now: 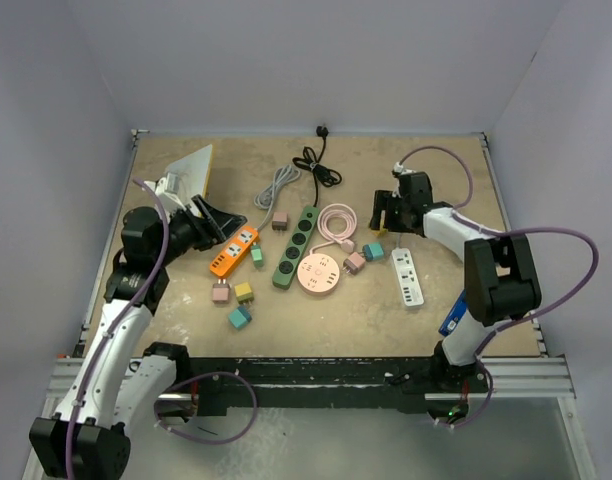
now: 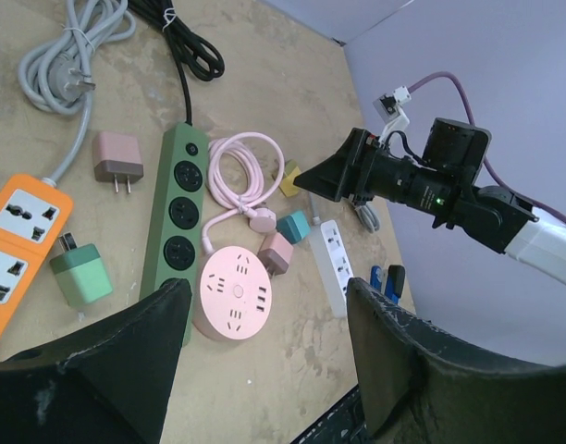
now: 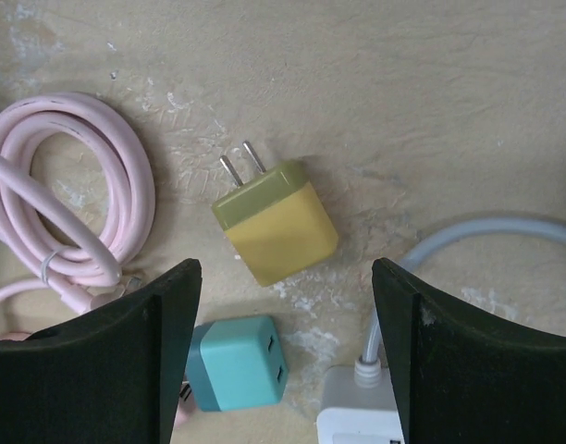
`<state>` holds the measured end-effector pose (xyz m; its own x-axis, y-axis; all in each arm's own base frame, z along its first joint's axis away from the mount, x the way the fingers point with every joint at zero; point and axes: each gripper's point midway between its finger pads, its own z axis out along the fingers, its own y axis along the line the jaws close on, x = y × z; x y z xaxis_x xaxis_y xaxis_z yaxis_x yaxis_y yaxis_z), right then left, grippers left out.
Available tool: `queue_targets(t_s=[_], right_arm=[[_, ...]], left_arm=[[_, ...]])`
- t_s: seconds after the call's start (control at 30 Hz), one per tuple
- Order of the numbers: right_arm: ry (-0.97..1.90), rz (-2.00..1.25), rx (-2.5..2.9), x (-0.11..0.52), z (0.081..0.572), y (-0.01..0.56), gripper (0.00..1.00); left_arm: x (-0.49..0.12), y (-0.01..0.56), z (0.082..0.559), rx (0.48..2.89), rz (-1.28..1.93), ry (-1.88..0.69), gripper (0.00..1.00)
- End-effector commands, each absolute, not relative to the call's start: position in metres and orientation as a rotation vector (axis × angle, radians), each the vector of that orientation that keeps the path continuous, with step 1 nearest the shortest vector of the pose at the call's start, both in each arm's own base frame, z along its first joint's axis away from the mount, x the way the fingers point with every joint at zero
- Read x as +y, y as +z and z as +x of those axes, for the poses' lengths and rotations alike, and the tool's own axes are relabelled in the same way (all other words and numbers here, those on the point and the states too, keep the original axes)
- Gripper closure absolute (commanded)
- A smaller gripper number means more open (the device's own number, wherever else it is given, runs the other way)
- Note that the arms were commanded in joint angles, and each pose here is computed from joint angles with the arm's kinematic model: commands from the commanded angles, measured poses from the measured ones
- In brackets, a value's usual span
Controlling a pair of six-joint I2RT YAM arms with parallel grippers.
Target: Insert the plug
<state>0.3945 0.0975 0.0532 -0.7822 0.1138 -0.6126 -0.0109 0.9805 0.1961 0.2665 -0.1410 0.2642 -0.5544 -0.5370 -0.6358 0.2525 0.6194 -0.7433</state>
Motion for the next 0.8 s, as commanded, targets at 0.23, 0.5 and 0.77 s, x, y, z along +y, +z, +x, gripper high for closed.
queue_targets(t_s=[0.23, 0.5, 0.77], right_arm=[[0.166, -0.12, 2.481, 0.107, 0.425, 0.045, 0.29], [0.096, -0.153, 2.522, 0.105, 0.423, 0.034, 0.43], [0.076, -0.112, 2.422, 0.106, 0.429, 0.065, 0.56]], left_arm=[[-0.151, 0.257, 0.289, 1.854, -0.193, -1.084, 0.35], [-0.159, 0.24, 0.295, 1.897, -0.196, -1.073, 0.36], [-0.173, 0.229, 0.293, 1.931, -0.19, -1.07, 0.36]])
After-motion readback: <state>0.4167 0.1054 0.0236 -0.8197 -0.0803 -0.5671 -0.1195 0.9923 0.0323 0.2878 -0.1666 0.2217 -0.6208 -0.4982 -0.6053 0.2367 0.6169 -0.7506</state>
